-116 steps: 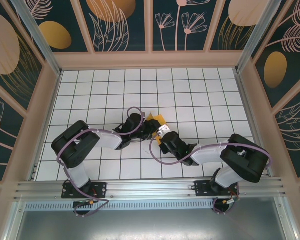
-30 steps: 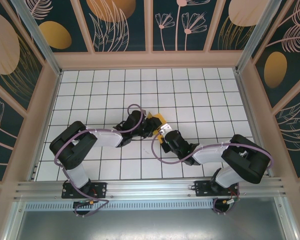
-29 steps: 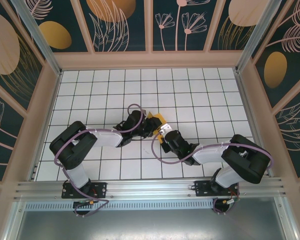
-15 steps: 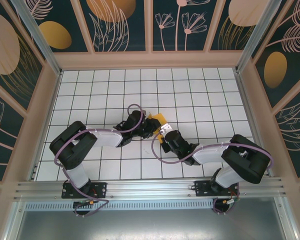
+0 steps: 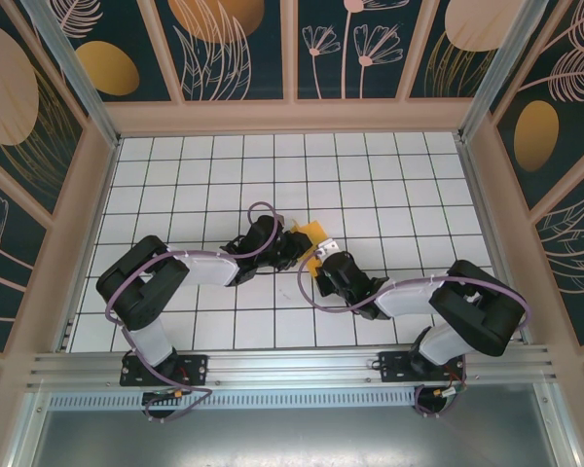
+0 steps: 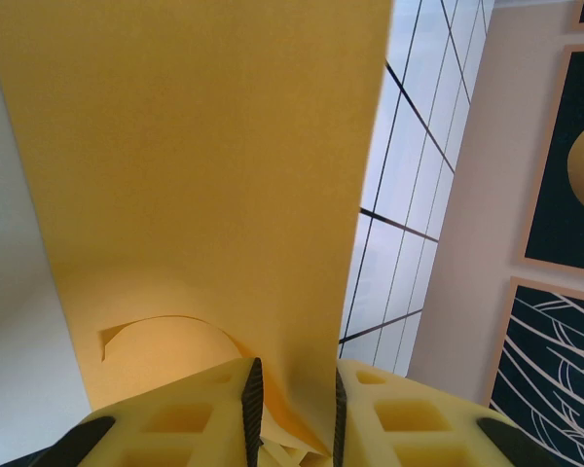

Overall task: Fold a paper plane with a square sheet of paper (pick it up from the middle)
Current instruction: Fourth fold the wing at the center of the table.

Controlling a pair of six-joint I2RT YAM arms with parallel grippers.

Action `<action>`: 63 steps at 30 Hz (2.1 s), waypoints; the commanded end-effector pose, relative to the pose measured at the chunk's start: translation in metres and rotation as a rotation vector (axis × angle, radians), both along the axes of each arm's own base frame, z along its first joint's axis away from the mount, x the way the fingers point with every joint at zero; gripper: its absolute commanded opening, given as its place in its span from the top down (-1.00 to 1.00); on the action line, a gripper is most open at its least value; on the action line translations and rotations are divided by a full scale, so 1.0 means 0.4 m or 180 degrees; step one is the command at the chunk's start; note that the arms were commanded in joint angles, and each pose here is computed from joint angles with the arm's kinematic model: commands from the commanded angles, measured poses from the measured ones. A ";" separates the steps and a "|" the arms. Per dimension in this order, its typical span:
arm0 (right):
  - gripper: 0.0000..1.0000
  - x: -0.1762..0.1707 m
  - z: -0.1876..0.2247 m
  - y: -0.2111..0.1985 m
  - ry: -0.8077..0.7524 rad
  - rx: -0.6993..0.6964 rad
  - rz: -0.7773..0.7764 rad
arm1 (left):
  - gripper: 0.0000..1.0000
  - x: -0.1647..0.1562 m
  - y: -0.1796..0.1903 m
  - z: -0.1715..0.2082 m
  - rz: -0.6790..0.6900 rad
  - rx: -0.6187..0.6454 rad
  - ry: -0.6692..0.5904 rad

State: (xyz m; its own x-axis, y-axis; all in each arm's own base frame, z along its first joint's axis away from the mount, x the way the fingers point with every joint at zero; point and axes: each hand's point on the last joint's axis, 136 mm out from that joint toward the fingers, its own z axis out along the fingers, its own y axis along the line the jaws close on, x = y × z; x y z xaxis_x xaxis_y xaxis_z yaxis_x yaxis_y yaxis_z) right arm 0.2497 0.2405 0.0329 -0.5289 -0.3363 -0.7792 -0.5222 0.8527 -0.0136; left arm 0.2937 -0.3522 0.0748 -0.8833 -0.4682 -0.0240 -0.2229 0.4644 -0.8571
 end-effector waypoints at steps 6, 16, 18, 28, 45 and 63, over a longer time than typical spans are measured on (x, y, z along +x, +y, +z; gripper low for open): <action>0.94 0.007 0.005 0.013 0.0102 0.0099 -0.0028 | 0.63 0.003 -0.002 0.024 -0.0021 0.0002 -0.0115; 0.64 -0.012 0.056 0.023 0.0515 0.0617 0.0045 | 0.86 0.024 0.003 0.011 -0.0100 0.0149 -0.0245; 0.57 -0.022 0.079 0.018 0.0691 0.0846 0.0095 | 0.87 0.035 0.006 0.011 -0.0121 0.0187 -0.0310; 0.57 0.024 0.151 -0.043 0.1412 0.1789 -0.0069 | 0.94 0.064 -0.010 -0.017 -0.0437 0.0261 -0.0353; 0.97 0.181 0.011 -0.038 0.2294 0.1733 -0.0531 | 0.96 0.086 0.000 -0.054 -0.0731 0.0312 -0.0354; 0.97 0.180 -0.114 -0.073 0.2325 0.0754 -0.0657 | 0.97 0.110 0.033 -0.100 -0.1154 0.0815 -0.0414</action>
State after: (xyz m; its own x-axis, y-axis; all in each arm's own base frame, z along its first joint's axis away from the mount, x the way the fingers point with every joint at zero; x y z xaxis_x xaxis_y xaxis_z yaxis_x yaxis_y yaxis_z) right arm 0.3354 0.2283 0.0173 -0.9499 -0.0058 -0.3126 -0.1897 0.8056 0.5613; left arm 0.3426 -0.3438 0.0503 -0.9613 -0.1626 -0.2225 0.0671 0.6449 -0.7613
